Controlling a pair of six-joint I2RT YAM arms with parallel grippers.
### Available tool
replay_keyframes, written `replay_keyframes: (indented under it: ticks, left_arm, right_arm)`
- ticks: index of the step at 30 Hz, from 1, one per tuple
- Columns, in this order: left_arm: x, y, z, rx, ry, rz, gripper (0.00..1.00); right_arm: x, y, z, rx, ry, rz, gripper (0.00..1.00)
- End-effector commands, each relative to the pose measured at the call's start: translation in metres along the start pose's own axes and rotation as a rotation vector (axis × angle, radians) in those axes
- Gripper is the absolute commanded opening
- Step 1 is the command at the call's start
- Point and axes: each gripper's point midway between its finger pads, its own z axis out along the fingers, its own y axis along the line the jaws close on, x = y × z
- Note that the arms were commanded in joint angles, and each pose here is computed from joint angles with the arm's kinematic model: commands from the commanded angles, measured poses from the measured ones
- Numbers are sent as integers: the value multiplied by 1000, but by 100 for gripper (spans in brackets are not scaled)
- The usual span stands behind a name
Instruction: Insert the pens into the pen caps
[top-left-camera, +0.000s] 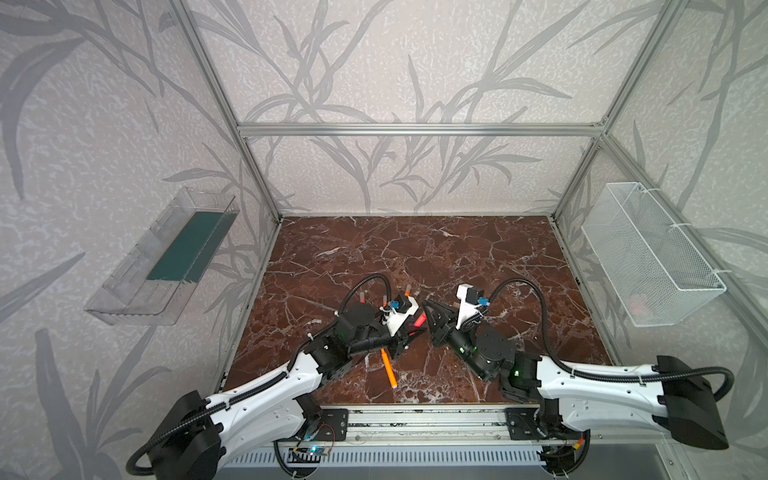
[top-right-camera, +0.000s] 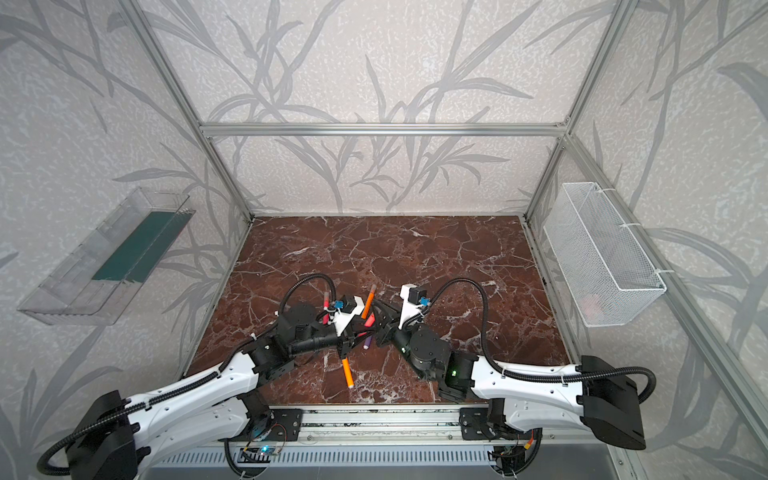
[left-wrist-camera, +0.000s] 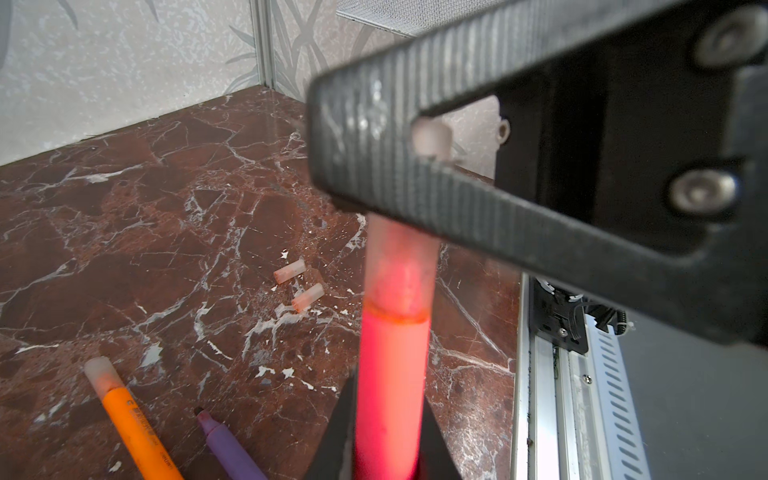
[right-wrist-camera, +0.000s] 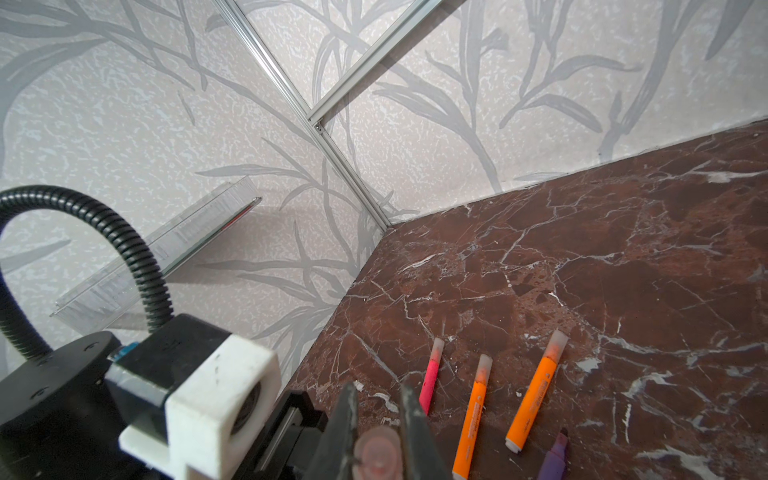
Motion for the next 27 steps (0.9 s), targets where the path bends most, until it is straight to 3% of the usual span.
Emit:
replay_keyframes:
  ticks: [1,6,9,13,20,27]
  left_arm:
    - [-118,76,-46,-367,-439,-110,0]
    - [-60,74,-19,-302,-262,-207,0]
    - [-21,88,-17,-370,-199,-283,0]
    - [30,118,-25,-563,-103,-393,0]
    - [90,168,-50,-898,78,-537,0]
    - [122,196,-62,-1013,124,-664,0]
  right_arm:
    - [97,-32,-38,26,378,-258,9]
    - [55,-43,-47,81,276,-293,35]
    - [34,-54,-54,116,227,-297,55]
    - [11,-72,-68,169,161,-316,72]
    - [-15,-128,-92,344,101,-344,84]
    - [-28,-187,-110,529,70,-325,89]
